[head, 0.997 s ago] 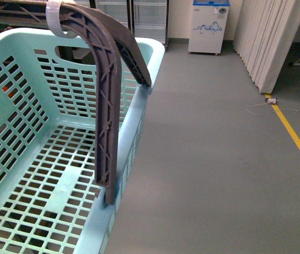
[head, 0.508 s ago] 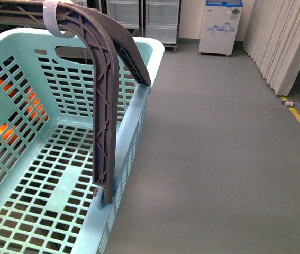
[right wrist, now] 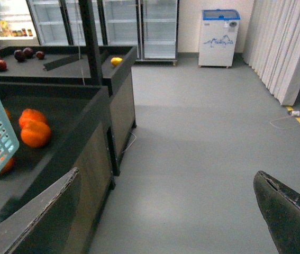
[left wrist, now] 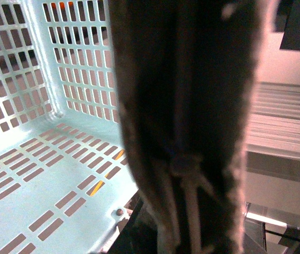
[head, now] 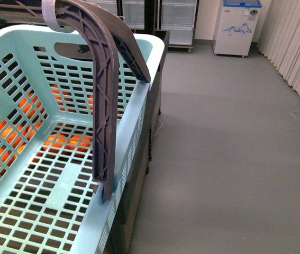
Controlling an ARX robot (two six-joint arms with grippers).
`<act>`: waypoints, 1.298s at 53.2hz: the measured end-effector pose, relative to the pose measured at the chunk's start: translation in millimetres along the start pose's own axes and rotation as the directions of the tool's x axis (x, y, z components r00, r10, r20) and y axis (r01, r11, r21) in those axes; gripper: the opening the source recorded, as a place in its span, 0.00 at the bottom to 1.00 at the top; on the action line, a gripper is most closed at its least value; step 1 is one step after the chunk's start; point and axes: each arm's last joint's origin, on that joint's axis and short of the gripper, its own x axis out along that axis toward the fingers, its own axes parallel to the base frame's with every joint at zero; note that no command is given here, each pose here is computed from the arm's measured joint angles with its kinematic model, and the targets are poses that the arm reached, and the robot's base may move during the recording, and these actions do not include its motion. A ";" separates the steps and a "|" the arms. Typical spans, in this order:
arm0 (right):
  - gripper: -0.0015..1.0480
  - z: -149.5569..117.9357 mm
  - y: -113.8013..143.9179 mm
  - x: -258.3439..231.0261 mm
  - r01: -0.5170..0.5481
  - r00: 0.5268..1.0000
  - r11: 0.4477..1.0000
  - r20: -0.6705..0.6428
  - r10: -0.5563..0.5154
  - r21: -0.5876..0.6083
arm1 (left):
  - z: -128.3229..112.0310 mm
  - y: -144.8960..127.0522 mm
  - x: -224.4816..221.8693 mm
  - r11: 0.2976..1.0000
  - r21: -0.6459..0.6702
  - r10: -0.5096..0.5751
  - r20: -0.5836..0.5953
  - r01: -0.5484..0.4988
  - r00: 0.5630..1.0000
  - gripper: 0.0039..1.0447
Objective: Pick lemon and mango into basket
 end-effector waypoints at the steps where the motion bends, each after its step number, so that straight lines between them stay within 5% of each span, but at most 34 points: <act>1: 0.92 0.0 0.1 0.0 -0.002 1.000 1.000 0.000 0.002 0.000 | 0.0 0.0 0.0 1.000 0.000 0.000 0.000 0.000 1.000 0.05; 69: 0.92 -0.1 0.0 0.0 -0.001 1.000 1.000 -0.001 0.001 0.000 | 0.3 0.1 -0.1 1.000 -0.001 0.001 0.001 -0.001 1.000 0.05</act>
